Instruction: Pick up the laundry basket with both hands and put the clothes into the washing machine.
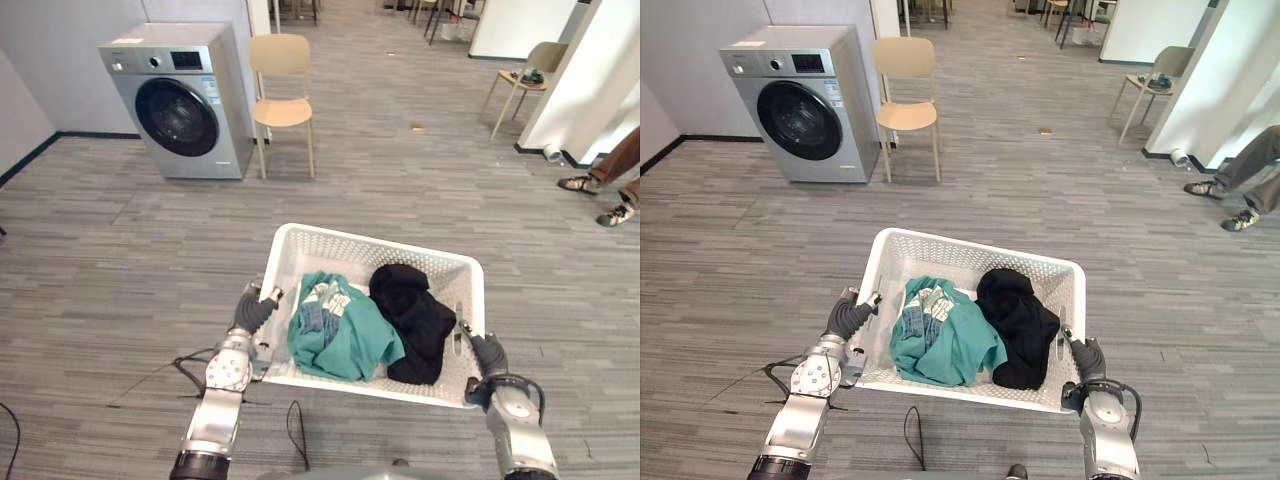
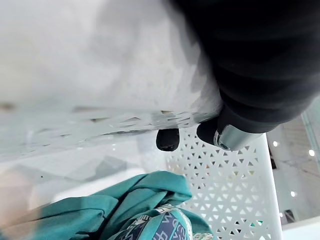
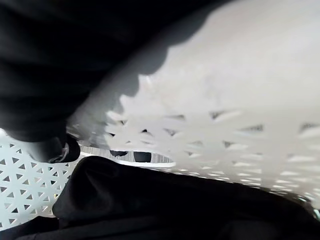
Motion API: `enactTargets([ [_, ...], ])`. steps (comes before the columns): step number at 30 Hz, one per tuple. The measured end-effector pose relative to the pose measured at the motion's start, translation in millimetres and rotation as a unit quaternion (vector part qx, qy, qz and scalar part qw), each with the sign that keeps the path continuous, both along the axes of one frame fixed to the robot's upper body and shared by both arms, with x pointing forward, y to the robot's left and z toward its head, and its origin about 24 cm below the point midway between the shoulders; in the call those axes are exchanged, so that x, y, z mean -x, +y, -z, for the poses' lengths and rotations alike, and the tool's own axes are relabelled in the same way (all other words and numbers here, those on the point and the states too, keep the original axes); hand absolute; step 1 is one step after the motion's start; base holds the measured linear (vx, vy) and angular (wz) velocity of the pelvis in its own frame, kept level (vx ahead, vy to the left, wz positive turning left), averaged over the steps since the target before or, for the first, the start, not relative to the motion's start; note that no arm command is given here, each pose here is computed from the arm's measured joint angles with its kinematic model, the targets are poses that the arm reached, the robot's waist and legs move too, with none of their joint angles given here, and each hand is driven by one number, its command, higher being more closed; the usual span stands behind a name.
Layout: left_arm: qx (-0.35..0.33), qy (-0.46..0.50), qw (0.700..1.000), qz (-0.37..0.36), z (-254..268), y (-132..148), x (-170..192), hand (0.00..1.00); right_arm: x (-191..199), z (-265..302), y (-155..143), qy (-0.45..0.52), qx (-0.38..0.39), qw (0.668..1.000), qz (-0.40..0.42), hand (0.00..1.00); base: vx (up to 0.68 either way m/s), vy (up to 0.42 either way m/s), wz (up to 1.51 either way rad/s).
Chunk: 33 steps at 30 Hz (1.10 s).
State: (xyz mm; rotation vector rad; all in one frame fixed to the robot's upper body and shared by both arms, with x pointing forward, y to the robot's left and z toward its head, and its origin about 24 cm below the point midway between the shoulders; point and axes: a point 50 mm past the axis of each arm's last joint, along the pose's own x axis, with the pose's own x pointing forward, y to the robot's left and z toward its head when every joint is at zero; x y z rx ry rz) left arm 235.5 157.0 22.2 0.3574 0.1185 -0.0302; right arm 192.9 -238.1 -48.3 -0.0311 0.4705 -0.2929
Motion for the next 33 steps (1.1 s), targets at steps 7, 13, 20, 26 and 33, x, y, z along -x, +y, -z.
enactTargets([
  [7,-0.024,-0.019,0.999,0.035,-7,-20,-7,1.0,22,12,-5,0.014,-0.013,0.998,0.063,1.0,-0.01,-0.022,0.06],
  [13,-0.03,-0.05,0.998,0.037,-20,-23,-18,1.0,17,1,-8,-0.021,-0.013,0.997,0.074,1.0,0.06,0.009,0.53],
  [20,-0.01,-0.063,0.998,0.006,-24,-12,-20,1.0,1,-21,-6,-0.073,0.009,0.996,0.052,1.0,0.03,-0.106,0.6],
  [26,0.024,-0.107,0.994,0.001,-38,-21,-20,1.0,-11,-49,-18,-0.126,0.042,0.99,0.056,1.0,0.2,0.134,0.01],
  [33,-0.011,-0.09,0.996,-0.018,-32,-2,-16,1.0,-14,-30,4,-0.097,0.008,0.994,0.046,1.0,0.51,0.252,-0.35],
])
